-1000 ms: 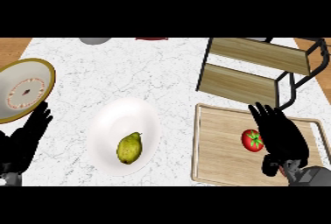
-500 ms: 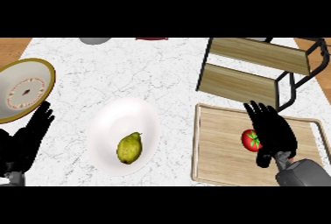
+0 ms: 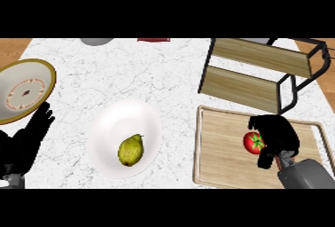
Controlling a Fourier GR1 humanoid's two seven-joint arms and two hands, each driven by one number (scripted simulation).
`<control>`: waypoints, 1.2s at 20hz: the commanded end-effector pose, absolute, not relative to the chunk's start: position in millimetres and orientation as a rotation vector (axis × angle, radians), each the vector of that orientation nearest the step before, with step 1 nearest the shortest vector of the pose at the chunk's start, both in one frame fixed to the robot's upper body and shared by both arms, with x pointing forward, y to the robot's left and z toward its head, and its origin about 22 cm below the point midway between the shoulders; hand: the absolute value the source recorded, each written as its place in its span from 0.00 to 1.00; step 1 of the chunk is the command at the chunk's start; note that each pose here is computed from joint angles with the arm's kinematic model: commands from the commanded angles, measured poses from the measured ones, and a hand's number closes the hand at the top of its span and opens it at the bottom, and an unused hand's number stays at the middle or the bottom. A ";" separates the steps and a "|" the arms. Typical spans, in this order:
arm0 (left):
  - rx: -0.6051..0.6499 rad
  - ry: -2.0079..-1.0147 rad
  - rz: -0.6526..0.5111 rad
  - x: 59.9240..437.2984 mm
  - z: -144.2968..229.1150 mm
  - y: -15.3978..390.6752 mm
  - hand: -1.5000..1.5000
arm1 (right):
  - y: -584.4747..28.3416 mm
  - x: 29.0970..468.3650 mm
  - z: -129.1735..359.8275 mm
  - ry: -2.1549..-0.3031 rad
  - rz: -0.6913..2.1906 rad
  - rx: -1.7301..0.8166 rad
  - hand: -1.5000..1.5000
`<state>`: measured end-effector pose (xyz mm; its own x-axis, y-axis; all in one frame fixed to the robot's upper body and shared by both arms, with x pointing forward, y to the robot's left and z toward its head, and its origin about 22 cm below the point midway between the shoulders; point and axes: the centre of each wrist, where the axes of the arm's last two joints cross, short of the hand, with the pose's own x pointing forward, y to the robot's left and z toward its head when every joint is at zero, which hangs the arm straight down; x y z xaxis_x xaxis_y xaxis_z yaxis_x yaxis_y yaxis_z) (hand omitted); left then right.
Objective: Pick the tomato from the tray and place it in the tiered shelf
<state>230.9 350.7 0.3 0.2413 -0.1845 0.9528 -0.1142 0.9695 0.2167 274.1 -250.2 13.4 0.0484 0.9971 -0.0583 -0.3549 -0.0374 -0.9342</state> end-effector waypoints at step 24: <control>0.269 -1.346 -0.044 227.5 0.1 369.4 0.50 | -147.0 252.2 100.2 -1.298 1.046 -0.977 1.00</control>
<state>230.9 351.1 -0.7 0.2395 -0.1845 0.9532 -0.1189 0.9688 0.2174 266.9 -148.6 76.4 -0.0211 0.9806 0.1949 -0.0964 0.1920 -0.9766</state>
